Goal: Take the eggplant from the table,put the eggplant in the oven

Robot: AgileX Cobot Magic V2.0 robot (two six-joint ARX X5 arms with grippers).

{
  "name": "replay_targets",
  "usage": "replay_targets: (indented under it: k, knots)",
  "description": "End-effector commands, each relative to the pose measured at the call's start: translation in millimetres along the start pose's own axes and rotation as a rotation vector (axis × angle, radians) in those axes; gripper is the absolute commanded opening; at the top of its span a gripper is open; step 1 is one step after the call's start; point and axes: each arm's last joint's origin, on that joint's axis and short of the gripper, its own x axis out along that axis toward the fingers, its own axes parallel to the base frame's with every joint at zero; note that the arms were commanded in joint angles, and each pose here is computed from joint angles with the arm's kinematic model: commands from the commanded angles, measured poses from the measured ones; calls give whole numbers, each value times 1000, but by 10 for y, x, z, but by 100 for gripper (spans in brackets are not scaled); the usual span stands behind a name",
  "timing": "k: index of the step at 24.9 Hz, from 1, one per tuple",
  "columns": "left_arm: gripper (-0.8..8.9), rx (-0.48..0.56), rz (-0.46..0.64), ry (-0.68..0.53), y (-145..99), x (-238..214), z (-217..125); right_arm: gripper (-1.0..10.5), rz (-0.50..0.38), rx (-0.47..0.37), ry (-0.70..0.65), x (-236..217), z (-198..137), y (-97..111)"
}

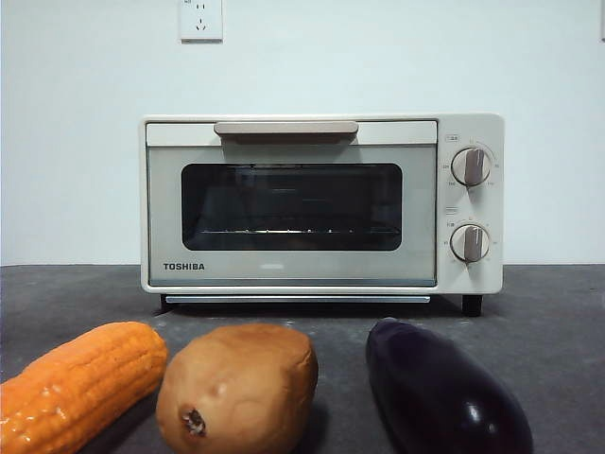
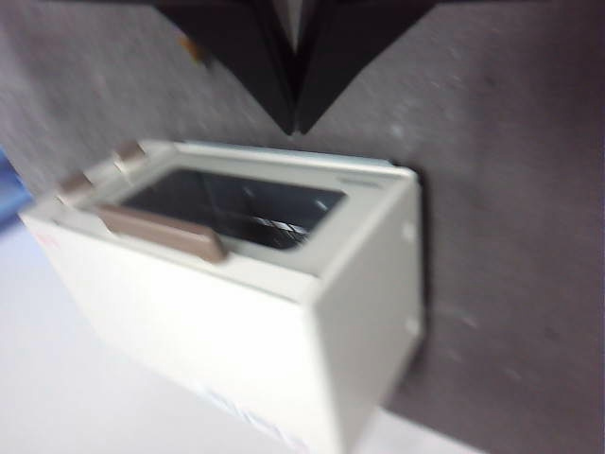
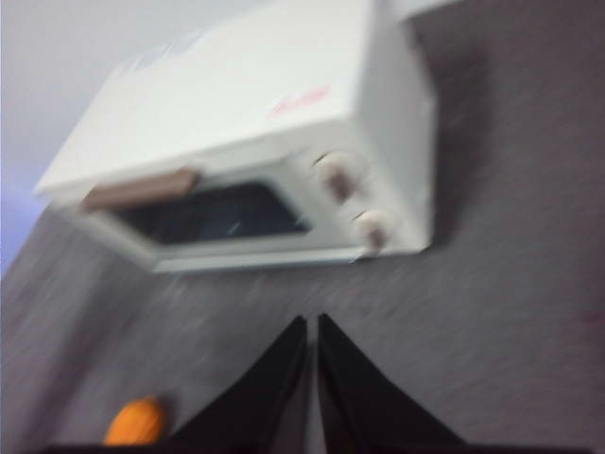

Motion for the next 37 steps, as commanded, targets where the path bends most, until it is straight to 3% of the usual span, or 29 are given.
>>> replay_targets:
  k: [1,4,10,15,19,22,26,31,37]
  knots:
    - [5,36,-37,54,-29,76,70,8,126,-48,64,63,83,44]
    - [5,30,-71,111,-31,189,69,52,238,-29,148,176,98,54]
    - [5,43,-105,193,-59,350,18,329,321,-8,300,398,63,97]
    - [5,58,-136,220,-111,394,-11,376,379,-24,425,586,-10,216]
    - [5,66,-149,228,-137,401,-24,376,271,-9,510,792,-107,313]
    - [5,68,-156,233,-149,405,-31,375,129,-6,571,992,-230,403]
    - [5,75,-164,238,-170,410,-42,375,-69,-73,680,1395,-525,549]
    - [5,75,-163,241,-170,410,-45,375,-178,-125,797,1872,-939,672]
    - [4,83,-163,244,-168,410,-49,372,-223,-146,860,2257,-1269,659]
